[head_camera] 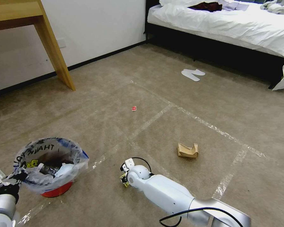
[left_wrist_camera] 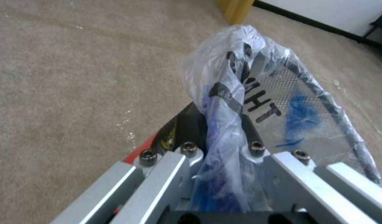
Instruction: Pick up the trash bin and place the garbage on the floor into it.
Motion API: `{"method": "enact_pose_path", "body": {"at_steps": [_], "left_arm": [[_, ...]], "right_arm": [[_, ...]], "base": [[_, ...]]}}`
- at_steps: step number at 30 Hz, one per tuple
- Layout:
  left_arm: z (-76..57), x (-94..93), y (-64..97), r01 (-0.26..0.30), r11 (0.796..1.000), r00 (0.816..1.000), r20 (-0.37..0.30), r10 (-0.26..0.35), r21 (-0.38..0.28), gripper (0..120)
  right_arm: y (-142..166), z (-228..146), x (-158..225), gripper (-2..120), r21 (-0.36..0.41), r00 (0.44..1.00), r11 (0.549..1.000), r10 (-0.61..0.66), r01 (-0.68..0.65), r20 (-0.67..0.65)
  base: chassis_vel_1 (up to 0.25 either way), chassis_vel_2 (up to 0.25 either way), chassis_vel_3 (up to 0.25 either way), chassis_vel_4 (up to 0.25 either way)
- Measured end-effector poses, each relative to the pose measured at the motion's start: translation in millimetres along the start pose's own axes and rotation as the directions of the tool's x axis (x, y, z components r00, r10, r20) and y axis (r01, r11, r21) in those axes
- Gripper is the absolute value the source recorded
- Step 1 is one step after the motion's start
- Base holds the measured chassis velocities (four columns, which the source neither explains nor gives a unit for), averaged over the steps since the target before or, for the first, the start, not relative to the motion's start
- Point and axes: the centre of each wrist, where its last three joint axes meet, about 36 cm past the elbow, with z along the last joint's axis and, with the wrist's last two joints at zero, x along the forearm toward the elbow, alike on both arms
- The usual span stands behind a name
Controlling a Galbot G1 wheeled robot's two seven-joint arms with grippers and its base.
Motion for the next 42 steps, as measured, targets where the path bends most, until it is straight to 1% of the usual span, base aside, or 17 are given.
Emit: {"method": "enact_pose_path", "body": {"at_steps": [9, 11, 12, 13, 14, 15, 17, 18, 20, 36, 42], "left_arm": [[0.4, -0.3, -0.7, -0.002, 1.0, 1.0, -0.002, 0.002, 0.0, 5], [1.7, -0.2, -1.3, -0.002, 1.0, 1.0, -0.004, 0.002, 0.001, 5], [1.7, -0.2, -1.3, -0.002, 1.0, 1.0, -0.004, 0.002, 0.001, 5], [1.9, -0.1, -1.3, -0.002, 1.0, 1.0, -0.004, 0.002, 0.001, 5], [2.1, 0.1, -1.1, -0.001, 1.0, 1.0, -0.005, 0.001, 0.0, 5], [2.1, 0.1, -1.1, -0.001, 1.0, 1.0, -0.005, 0.001, 0.0, 5], [2.4, 0.4, -0.8, 0.0, 1.0, 1.0, -0.005, 0.0, -0.001, 5], [2.4, 0.4, -0.8, 0.0, 1.0, 1.0, -0.005, 0.0, -0.001, 5], [2.5, 0.9, -0.8, -0.001, 1.0, 1.0, -0.005, 0.001, -0.001, 5], [6.1, -0.1, -3.7, -0.006, 1.0, 1.0, -0.009, 0.006, -0.002, 5], [4.8, -0.5, -2.3, -0.005, 1.0, 1.0, -0.011, 0.005, -0.007, 5]], "right_arm": [[-3.4, 2.8, -1.4, 33, -0.004, 1.0, 1.0, 0.008, -0.008, -0.001], [-3.4, 4.7, -2.0, 28, -0.003, 1.0, 1.0, 0.009, -0.009, -0.004], [-3.4, 4.7, -2.0, 28, -0.003, 1.0, 1.0, 0.009, -0.009, -0.004], [-3.4, 4.9, -2.2, 24, -0.003, 1.0, 1.0, 0.009, -0.009, -0.004], [-3.5, 5.7, -2.6, 18, -0.003, 1.0, 1.0, 0.01, -0.01, -0.006], [-3.5, 5.7, -2.6, 18, -0.003, 1.0, 1.0, 0.01, -0.01, -0.006], [-4.2, 7.1, -3.3, 8, -0.002, 1.0, 1.0, 0.012, -0.012, -0.007], [-4.2, 7.1, -3.3, 8, -0.002, 1.0, 1.0, 0.012, -0.012, -0.007], [-4.4, 8.0, -3.8, 0, -0.001, 1.0, 1.0, 0.011, -0.011, -0.007], [-13.9, 11.0, -1.5, 0, -0.002, 1.0, 1.0, 0.015, -0.015, 0.012], [-23.9, 5.5, 12.0, 0, -0.03, 0.999, 1.0, 0.005, -0.003, 0.051]], "base": [[0.0, 0.0, 0.0, 0.0], [0.0, 0.0, 0.0, 0.0], [0.0, 0.0, 0.0, 0.0], [0.0, 0.0, 0.0, 0.0], [0.0, 0.0, 0.0, 0.0], [0.0, 0.0, 0.0, 0.0], [0.0, 0.0, 0.0, 0.0], [0.0, 0.0, 0.0, 0.0], [0.0, 0.0, 0.0, 0.0], [0.0, 0.0, 0.0, 0.0], [0.0, 0.0, 0.0, 0.0]]}}
